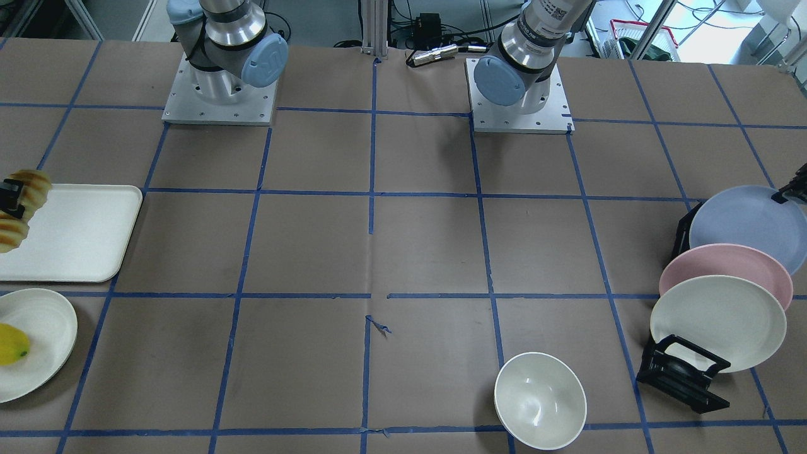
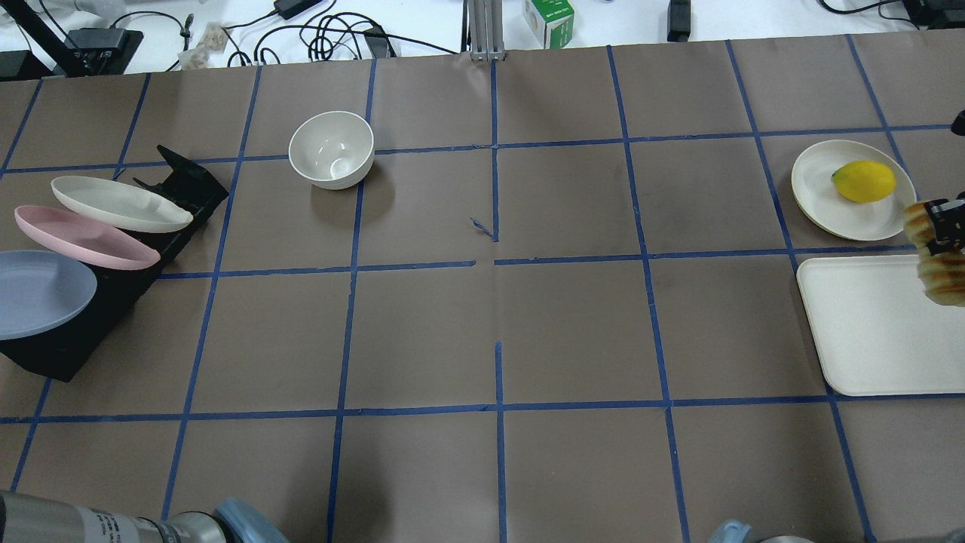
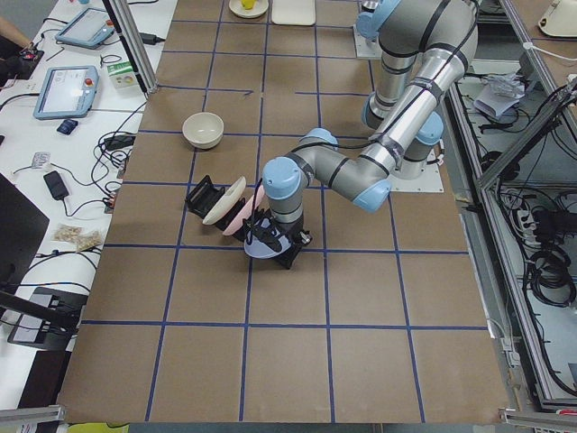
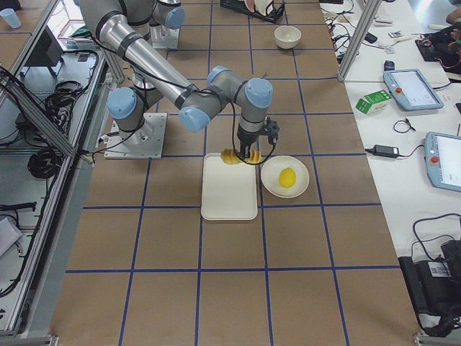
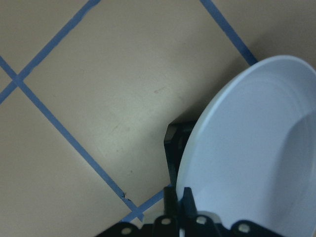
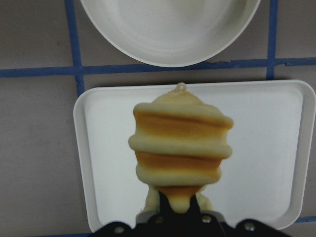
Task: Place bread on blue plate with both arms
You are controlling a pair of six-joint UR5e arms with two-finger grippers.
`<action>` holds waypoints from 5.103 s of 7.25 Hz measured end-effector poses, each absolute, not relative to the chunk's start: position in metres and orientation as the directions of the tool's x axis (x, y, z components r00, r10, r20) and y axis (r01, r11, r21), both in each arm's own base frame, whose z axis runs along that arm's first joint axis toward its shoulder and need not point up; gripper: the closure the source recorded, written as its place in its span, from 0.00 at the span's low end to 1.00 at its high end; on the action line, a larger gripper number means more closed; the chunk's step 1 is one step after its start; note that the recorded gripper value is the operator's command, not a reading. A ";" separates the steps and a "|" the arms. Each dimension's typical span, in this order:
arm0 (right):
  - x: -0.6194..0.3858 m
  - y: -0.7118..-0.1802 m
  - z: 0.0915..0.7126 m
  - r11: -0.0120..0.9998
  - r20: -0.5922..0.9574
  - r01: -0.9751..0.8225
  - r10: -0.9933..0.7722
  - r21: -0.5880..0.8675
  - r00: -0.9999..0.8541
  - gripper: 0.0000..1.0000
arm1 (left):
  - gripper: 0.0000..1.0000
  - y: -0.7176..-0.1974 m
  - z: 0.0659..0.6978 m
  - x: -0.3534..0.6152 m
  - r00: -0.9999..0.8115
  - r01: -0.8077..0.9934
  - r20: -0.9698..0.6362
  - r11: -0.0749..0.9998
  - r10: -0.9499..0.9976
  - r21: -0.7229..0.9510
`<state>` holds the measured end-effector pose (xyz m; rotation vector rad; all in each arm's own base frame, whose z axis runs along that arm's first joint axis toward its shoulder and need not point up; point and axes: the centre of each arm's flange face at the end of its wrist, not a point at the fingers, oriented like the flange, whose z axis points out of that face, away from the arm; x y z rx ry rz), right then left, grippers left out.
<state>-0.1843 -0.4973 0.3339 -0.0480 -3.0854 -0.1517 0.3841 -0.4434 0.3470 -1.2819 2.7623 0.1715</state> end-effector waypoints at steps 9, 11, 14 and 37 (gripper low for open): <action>0.136 -0.518 0.393 0.950 -0.015 0.313 0.313 0.009 -0.950 1.00 | 1.00 -0.457 0.448 0.114 -0.810 -0.568 -0.013 0.779 -0.586 0.265; 0.162 -0.527 0.389 0.946 -0.058 0.321 0.323 0.034 -0.945 1.00 | 1.00 -0.487 0.405 0.012 -0.884 -0.424 0.111 0.879 -0.454 0.220; 0.218 -0.543 0.382 0.972 -0.050 0.233 0.235 0.039 -0.971 1.00 | 1.00 -0.477 0.325 -0.140 -0.937 -0.301 0.164 0.951 -0.310 0.078; 0.363 -0.522 0.231 0.996 -0.029 0.060 0.062 0.067 -0.998 0.00 | 0.00 -0.514 0.502 -0.148 -0.989 0.144 -0.030 0.989 0.143 -0.029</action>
